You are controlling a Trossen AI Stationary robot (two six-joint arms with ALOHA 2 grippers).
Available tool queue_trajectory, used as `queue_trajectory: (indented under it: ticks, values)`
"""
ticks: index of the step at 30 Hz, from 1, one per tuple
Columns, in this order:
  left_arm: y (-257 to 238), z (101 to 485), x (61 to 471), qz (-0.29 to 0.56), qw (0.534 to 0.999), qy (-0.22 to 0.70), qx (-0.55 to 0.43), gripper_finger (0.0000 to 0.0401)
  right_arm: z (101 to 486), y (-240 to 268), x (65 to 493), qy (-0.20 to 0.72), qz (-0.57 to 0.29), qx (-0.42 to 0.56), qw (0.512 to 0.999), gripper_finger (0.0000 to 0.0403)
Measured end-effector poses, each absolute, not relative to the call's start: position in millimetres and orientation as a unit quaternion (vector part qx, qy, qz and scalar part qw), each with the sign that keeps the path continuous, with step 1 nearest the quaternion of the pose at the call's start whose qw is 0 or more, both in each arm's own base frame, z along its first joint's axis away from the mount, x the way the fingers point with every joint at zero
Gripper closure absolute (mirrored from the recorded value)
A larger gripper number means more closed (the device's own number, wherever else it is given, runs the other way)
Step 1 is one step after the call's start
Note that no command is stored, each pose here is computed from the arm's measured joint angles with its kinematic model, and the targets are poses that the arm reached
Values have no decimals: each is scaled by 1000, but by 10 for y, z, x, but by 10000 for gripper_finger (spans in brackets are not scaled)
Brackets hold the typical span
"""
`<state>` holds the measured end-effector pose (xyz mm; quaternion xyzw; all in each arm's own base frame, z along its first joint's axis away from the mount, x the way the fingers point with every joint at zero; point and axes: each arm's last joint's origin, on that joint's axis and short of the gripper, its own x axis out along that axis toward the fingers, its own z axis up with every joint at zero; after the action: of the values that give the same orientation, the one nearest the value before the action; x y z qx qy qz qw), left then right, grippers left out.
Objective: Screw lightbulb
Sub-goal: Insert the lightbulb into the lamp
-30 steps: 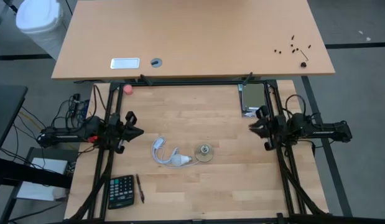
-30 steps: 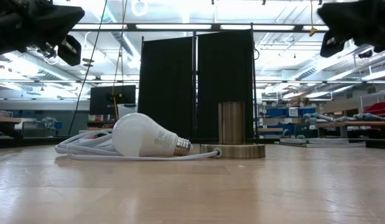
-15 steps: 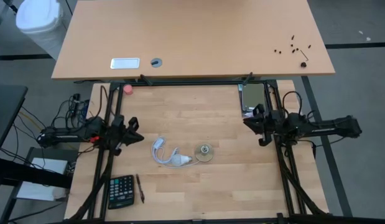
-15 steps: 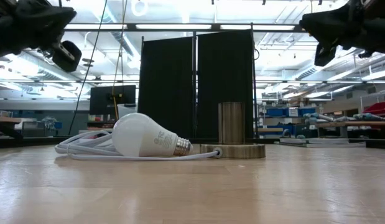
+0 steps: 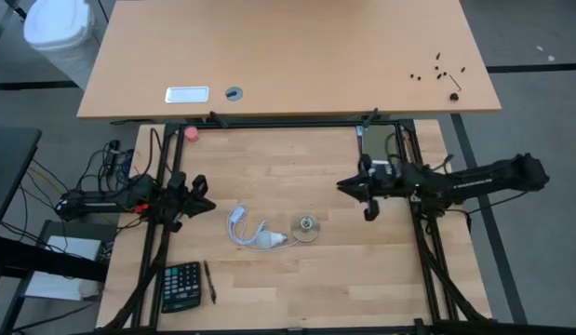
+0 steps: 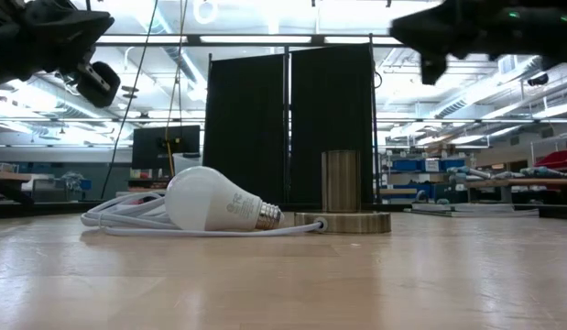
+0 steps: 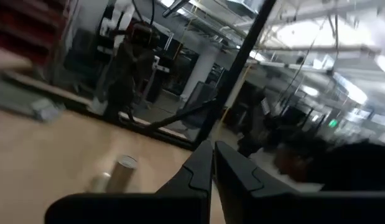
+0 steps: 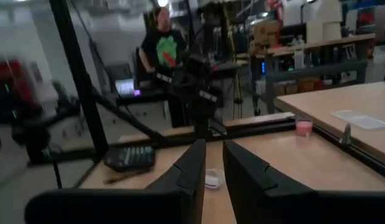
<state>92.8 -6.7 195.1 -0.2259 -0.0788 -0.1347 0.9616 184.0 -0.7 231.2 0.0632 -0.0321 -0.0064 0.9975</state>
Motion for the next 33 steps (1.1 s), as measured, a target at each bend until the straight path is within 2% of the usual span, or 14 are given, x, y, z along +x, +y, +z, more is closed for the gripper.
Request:
queue_trajectory:
  ticks: [7,14,25,33]
  values:
    - [-59,1944,938,-115,977,-86,-160,375,2495,45,2526,39,62,44,996,335]
    - [-34,1960,1017,-62,988,-55,-129,375,2560,171,3096,138,73,3,988,325]
    - [-39,2243,1281,-37,996,68,-44,370,2386,447,3707,290,78,-16,954,241]
    - [-115,2279,1346,-67,994,86,4,318,2243,735,4036,358,77,-41,930,196]
